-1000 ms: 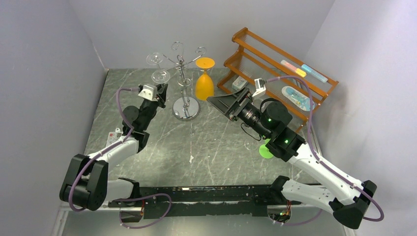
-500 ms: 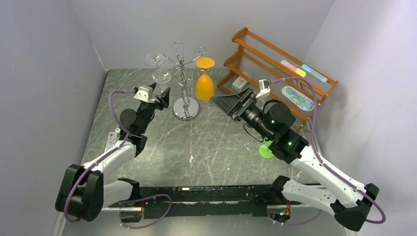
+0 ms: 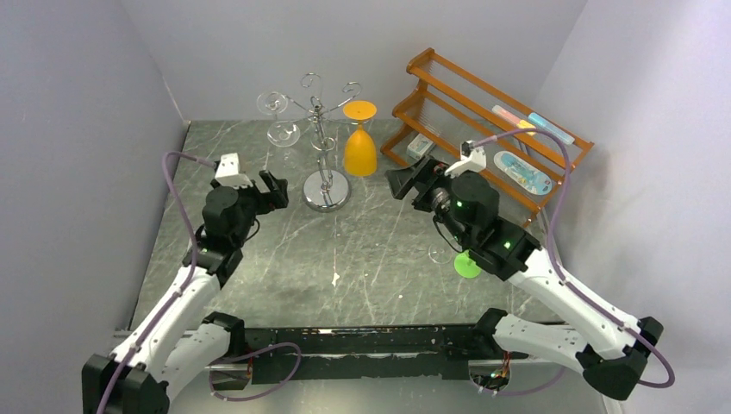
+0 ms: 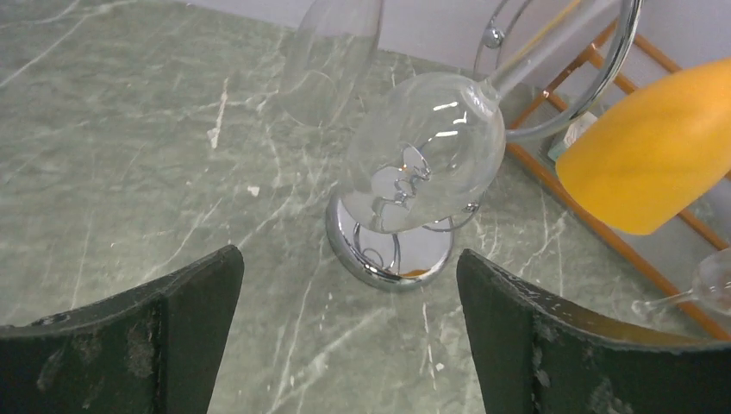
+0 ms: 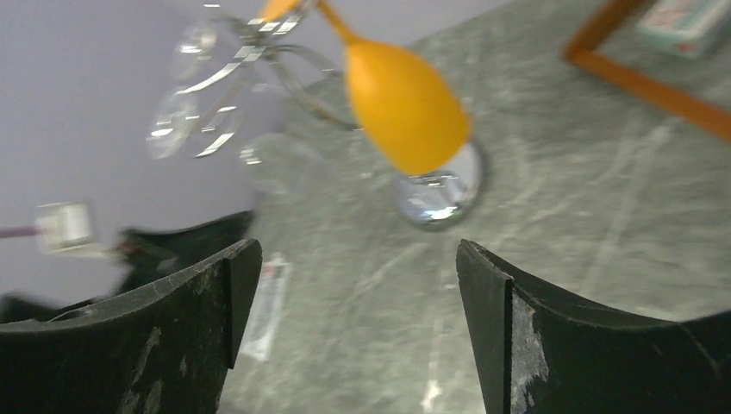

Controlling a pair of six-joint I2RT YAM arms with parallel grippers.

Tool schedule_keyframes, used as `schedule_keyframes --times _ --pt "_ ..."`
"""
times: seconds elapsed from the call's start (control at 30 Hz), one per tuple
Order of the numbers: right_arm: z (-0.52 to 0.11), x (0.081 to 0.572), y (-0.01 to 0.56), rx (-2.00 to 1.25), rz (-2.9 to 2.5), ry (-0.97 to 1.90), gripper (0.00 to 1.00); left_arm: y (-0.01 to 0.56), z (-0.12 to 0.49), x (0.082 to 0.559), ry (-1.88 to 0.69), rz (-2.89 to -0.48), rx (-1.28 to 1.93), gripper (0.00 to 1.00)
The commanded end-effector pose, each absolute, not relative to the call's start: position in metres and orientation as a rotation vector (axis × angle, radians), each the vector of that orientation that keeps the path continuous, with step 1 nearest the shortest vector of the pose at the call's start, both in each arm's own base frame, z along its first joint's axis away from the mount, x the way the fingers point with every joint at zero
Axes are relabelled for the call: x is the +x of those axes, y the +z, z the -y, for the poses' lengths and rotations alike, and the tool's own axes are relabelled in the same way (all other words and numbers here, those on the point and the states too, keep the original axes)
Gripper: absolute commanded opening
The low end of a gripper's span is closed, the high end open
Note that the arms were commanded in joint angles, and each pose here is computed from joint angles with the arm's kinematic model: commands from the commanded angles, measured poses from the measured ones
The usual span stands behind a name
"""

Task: Place the wine glass upside down on the wine glass rack

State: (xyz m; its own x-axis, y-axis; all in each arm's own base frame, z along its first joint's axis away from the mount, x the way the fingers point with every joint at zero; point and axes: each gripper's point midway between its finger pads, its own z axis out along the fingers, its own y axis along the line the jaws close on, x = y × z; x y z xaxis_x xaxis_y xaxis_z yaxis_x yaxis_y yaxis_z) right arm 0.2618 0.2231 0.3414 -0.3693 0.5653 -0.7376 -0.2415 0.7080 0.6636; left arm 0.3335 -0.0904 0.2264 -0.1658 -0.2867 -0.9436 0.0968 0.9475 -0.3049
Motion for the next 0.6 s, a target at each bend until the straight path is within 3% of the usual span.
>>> schedule_keyframes --times 0.0,0.23,0.33,0.57 --pt "-0.176 0.285 0.3 0.274 -1.872 0.39 0.87 0.237 0.068 0.304 -0.306 -1.823 -0.335 0.96" --pt "-0.126 0.294 0.286 0.348 -1.933 0.07 0.84 0.272 0.071 0.275 -0.422 -1.726 -0.312 0.97" --pt "-0.105 0.289 0.279 0.37 -1.955 -0.064 0.77 0.277 0.068 0.268 -0.413 -1.726 -0.304 0.97" --pt "-0.097 0.276 0.233 0.347 -2.065 -0.151 0.7 0.297 0.063 0.259 -0.415 -1.654 -0.29 0.91"
